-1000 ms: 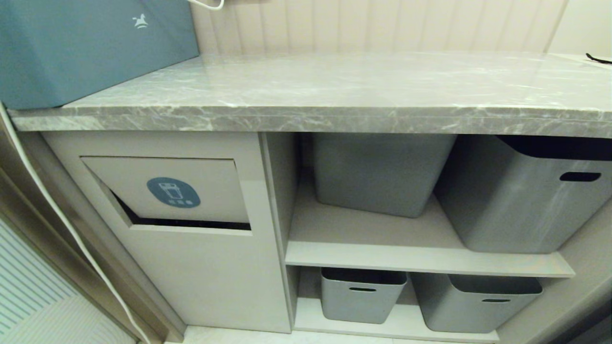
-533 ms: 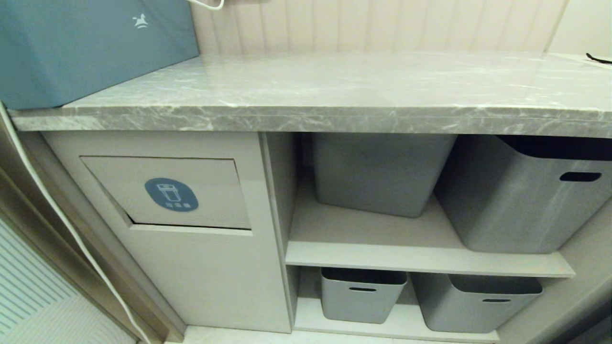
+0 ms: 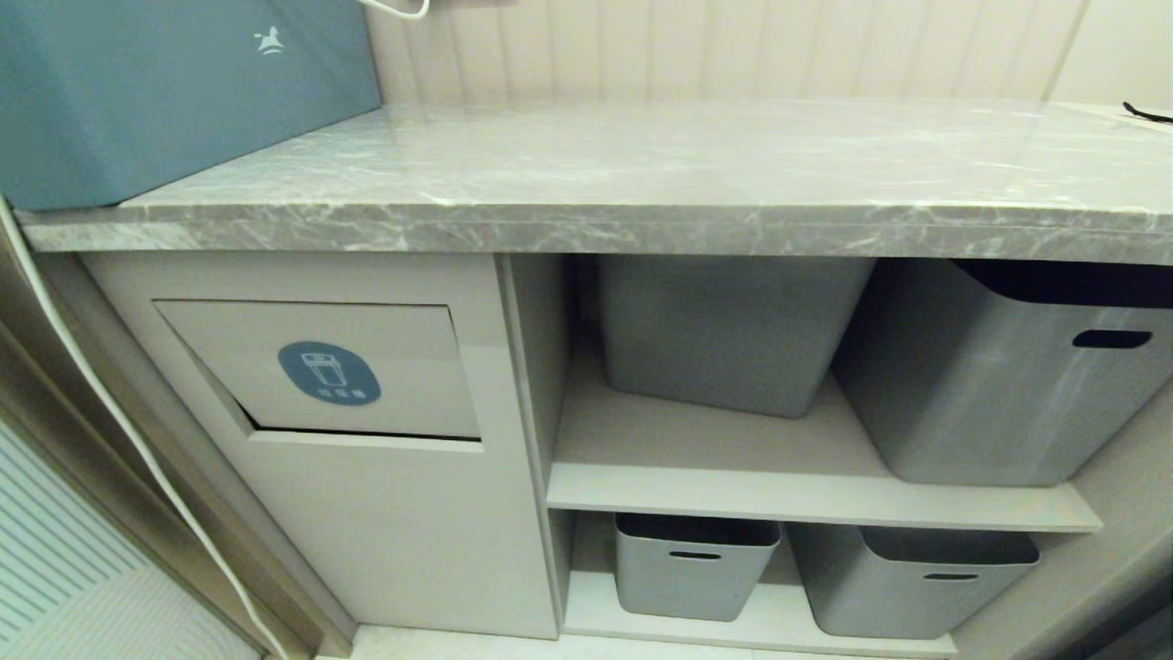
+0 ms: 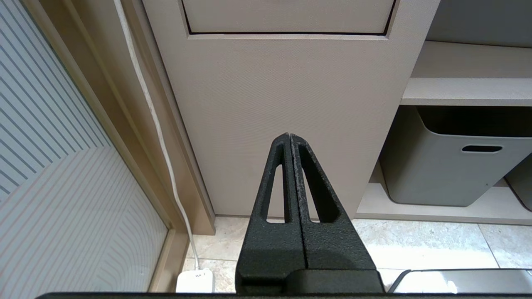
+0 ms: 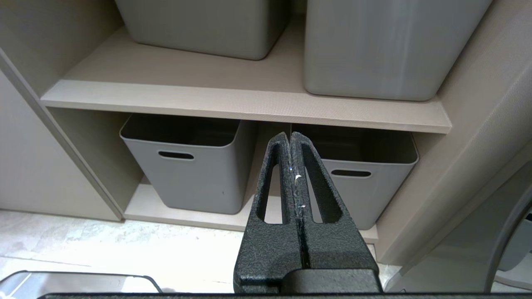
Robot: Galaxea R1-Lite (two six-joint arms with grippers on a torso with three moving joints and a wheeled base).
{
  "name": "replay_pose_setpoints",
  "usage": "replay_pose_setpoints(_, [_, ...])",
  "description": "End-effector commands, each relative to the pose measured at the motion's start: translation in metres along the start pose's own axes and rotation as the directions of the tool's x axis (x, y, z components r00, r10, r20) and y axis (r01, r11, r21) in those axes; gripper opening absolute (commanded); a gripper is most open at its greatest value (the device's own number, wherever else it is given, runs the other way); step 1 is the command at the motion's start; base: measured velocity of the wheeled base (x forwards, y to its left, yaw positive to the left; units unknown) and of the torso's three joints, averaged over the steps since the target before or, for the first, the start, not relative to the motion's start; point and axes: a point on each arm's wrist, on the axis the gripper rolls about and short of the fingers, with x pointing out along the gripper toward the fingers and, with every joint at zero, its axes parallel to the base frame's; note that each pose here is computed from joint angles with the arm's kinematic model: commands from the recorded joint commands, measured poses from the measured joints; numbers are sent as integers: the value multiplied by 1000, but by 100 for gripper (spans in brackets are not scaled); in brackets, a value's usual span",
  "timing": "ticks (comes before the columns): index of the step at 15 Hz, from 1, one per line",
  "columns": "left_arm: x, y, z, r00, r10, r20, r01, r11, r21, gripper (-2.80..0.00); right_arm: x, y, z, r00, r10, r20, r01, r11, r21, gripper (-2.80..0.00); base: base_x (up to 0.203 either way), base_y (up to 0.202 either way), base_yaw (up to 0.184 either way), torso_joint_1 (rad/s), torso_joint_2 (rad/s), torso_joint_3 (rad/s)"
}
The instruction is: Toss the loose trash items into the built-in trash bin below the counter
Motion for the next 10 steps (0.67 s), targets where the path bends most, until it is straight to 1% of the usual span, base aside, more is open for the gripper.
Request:
replay_pose_setpoints(1, [0, 0, 0, 1000, 1, 0, -1, 1000, 0, -280, 0, 0, 0, 1000, 1, 2, -1, 1000, 1, -280, 0, 0, 0, 0, 0, 0])
replay_pose_setpoints(10, [0, 0, 0, 1000, 1, 0, -1, 1000, 0, -280, 0, 0, 0, 1000, 1, 2, -1, 1000, -1, -280, 0, 0, 0, 0, 0, 0])
